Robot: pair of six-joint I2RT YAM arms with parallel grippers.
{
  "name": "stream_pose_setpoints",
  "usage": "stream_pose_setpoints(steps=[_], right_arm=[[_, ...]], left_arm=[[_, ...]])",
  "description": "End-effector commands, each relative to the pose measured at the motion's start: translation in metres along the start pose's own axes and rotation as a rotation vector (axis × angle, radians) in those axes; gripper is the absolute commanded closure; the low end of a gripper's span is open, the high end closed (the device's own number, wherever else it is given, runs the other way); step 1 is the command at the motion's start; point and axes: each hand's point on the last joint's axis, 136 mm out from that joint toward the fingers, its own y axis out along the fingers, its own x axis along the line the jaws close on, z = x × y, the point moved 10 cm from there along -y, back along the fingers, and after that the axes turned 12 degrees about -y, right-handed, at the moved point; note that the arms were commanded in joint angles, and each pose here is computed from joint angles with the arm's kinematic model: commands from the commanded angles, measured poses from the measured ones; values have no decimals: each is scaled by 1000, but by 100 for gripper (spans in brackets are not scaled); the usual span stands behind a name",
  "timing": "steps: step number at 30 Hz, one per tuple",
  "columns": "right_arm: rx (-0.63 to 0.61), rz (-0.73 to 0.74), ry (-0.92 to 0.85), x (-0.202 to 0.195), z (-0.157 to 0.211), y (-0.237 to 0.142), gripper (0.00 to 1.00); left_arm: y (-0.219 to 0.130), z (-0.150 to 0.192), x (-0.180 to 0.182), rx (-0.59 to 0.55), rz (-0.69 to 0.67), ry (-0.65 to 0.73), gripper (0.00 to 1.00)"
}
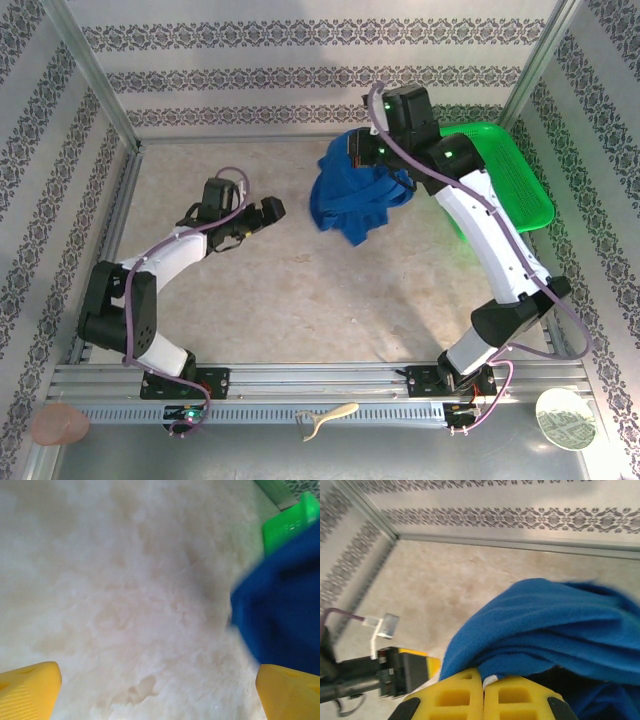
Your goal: Fold the inside-out t-shirt
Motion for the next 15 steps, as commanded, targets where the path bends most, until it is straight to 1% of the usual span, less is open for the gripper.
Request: stream_pose_setpoints(steps=[1,3,5,8,10,13,15], right_arm=[[82,98,-106,6,10,12,100],[47,79,-82,10,9,17,100],[95,42,-36,7,9,27,100],[52,13,4,12,6,29,100],[55,5,31,12,7,32,100],[55,-11,62,13,10,35,100],[40,-19,82,13,10,31,100]], left_arm=[[-28,-5,-35,-142,216,12,0],[-36,6,-52,-164,271,37,0],[-41,19,-72,-173,307,88,0],[-37,40,-101,-177,370,144,0],[-29,52,-114,-159,398,168,0],[-8,65,-114,-147,353,184,0],[9,70,-100,-128,302,165,1]])
